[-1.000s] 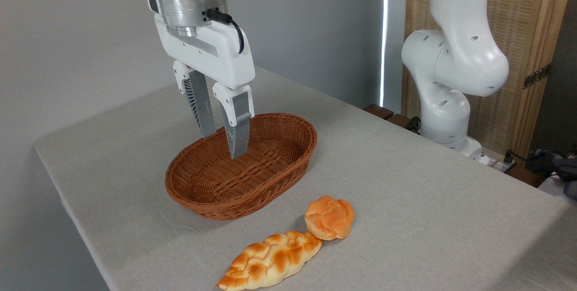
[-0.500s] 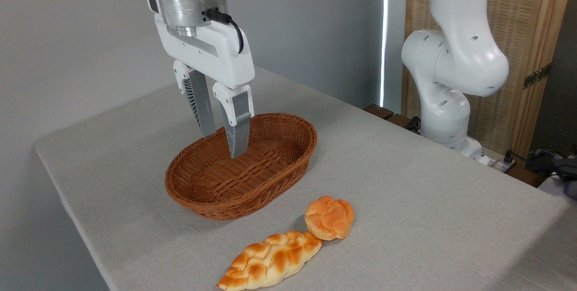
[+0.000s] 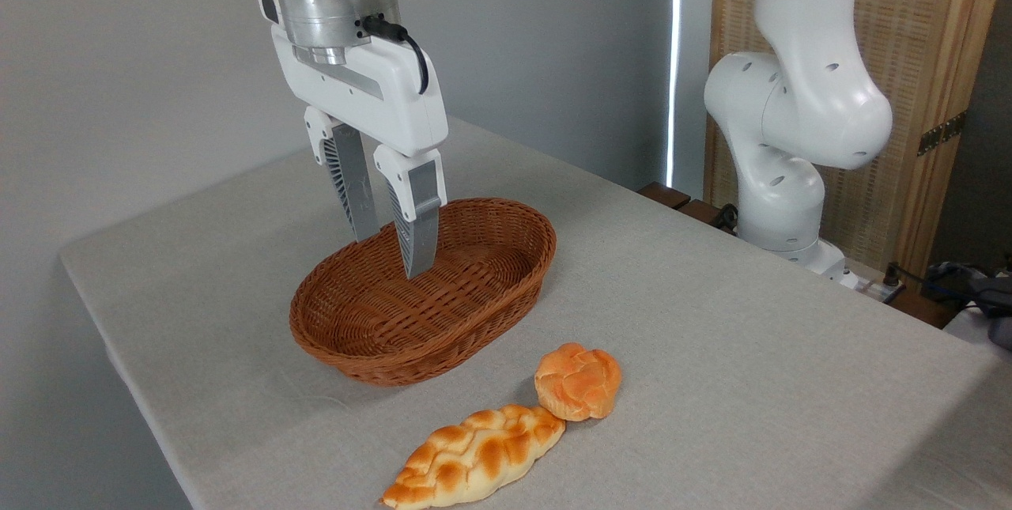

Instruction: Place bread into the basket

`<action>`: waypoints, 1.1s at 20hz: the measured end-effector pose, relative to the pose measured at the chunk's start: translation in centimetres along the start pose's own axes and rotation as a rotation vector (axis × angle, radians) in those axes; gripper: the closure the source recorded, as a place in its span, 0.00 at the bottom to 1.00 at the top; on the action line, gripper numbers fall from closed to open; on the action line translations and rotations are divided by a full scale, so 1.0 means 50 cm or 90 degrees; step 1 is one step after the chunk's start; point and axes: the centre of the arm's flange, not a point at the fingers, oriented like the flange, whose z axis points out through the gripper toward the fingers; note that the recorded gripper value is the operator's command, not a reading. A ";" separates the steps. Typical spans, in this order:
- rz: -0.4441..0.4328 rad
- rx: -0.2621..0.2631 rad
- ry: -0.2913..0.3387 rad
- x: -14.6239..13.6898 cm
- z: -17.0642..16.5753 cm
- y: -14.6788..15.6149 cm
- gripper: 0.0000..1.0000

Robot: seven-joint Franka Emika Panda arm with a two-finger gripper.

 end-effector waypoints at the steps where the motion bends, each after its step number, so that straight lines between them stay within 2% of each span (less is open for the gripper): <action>1: 0.000 0.000 0.000 0.000 0.000 0.000 0.00; 15: -0.012 0.002 0.002 -0.025 -0.022 -0.008 0.00; 22: -0.017 -0.012 -0.013 -0.049 0.002 0.000 0.00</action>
